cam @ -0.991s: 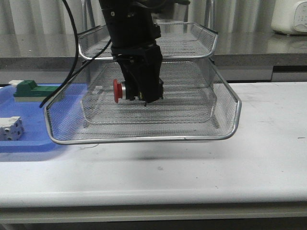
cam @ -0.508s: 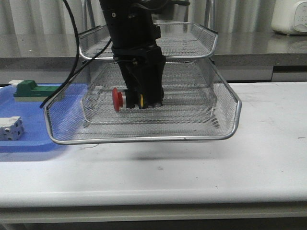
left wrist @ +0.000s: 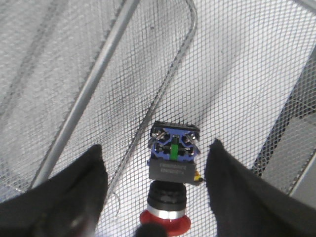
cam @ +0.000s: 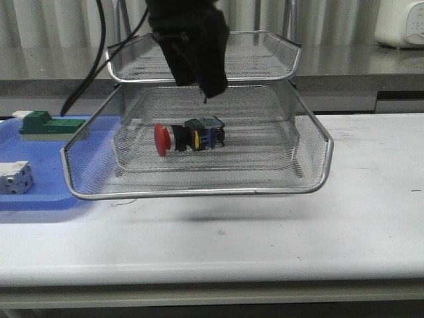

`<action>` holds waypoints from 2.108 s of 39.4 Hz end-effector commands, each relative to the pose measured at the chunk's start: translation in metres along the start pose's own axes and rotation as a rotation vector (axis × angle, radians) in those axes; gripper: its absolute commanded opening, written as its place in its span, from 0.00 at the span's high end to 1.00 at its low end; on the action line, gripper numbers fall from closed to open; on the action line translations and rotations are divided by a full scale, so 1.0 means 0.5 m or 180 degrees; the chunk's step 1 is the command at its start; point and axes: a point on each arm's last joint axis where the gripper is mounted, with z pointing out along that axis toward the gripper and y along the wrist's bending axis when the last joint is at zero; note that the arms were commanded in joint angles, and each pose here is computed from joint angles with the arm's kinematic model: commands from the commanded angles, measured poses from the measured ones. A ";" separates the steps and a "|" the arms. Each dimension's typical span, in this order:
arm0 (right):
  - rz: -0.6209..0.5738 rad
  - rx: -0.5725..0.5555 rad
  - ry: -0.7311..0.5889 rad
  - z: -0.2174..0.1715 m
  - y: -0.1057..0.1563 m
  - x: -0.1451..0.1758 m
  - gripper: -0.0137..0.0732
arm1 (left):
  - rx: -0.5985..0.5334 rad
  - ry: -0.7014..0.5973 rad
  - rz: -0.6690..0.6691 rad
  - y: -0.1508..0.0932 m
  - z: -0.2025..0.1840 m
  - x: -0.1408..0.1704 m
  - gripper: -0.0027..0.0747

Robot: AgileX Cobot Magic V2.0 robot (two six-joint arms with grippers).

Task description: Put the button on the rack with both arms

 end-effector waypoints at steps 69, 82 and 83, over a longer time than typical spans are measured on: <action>0.0007 0.0057 -0.0331 -0.003 -0.003 -0.032 0.97 | -0.2429 -0.3221 -0.1480 -0.360 -0.293 0.668 0.99; 0.0007 0.0057 -0.0331 -0.003 -0.003 -0.032 0.97 | -0.2506 -0.3381 -0.1420 -0.375 -0.295 0.680 0.99; 0.0007 0.0057 -0.0331 -0.003 -0.003 -0.032 0.97 | -0.2506 -0.3381 -0.1420 -0.375 -0.295 0.680 0.99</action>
